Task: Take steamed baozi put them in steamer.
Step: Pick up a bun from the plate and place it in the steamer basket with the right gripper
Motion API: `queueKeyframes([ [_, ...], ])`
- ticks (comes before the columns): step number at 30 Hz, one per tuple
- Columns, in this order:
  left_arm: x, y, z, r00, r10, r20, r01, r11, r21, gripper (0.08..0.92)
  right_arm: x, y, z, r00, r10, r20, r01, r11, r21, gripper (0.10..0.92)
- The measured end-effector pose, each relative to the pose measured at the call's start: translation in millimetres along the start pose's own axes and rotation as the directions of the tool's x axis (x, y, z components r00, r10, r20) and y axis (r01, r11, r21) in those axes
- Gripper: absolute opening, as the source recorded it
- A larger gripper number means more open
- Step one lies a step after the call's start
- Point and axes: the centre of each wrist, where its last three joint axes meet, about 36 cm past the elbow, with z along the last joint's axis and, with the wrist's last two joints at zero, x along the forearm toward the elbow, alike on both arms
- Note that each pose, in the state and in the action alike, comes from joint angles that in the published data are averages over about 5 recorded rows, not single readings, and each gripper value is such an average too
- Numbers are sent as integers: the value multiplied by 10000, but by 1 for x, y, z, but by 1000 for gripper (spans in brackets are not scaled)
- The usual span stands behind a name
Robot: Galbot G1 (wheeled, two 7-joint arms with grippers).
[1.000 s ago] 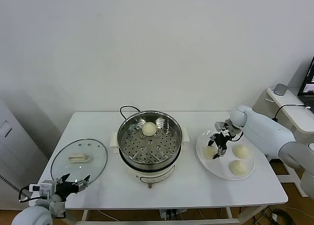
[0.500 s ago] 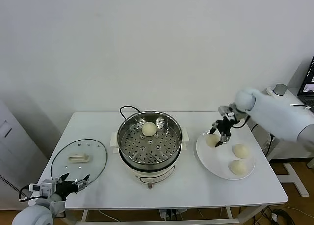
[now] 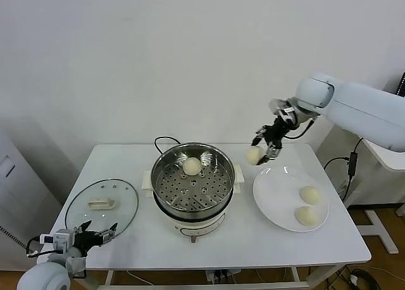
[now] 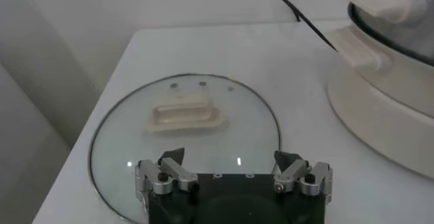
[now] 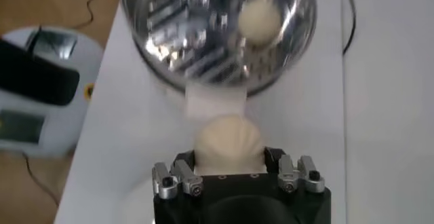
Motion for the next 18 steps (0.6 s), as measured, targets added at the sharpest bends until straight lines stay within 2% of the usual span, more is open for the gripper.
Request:
queueKeyframes([
  [7, 1, 0, -1, 10000, 2, 14, -2, 10000, -47, 823, -28, -2, -47, 9990, 171, 407, -165, 9997, -161, 619],
  [18, 3, -1, -1, 10000, 19, 25, -19, 10000, -15, 823, -102, 1, -101, 9986, 139, 512, -121, 9993, -354, 619],
])
